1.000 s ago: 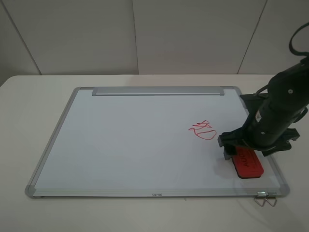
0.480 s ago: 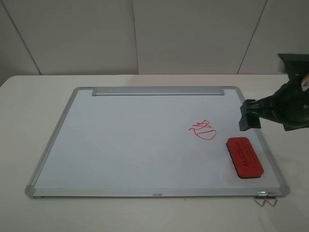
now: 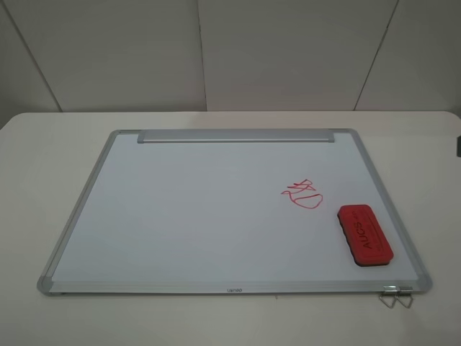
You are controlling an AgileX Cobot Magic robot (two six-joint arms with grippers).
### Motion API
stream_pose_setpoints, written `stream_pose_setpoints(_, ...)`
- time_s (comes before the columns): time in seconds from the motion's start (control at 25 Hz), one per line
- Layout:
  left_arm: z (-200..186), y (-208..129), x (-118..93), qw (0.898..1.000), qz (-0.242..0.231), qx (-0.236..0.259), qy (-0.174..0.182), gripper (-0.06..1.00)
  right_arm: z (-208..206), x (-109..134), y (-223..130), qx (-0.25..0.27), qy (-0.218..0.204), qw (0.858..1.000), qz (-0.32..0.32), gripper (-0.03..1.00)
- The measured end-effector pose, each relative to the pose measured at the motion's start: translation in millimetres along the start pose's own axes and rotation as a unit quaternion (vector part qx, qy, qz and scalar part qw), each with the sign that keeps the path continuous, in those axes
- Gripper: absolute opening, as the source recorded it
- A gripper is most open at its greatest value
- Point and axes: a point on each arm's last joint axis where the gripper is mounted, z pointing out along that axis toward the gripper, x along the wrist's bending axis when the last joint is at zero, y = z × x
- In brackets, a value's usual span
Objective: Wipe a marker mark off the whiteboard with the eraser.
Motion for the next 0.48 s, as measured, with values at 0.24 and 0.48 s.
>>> stream_pose_setpoints(0.24, 0, 0, 0, 1.0, 0.0, 0.0, 0.0, 0.77, -51, -10, -22, -0.122, 0.017, 0.992, 0.01, 0.82)
stream_pose_setpoints(0.48, 0, 0, 0, 1.0, 0.0, 0.0, 0.0, 0.77, -79, -14, -49, -0.177, 0.053, 0.982, 0.03, 0.82)
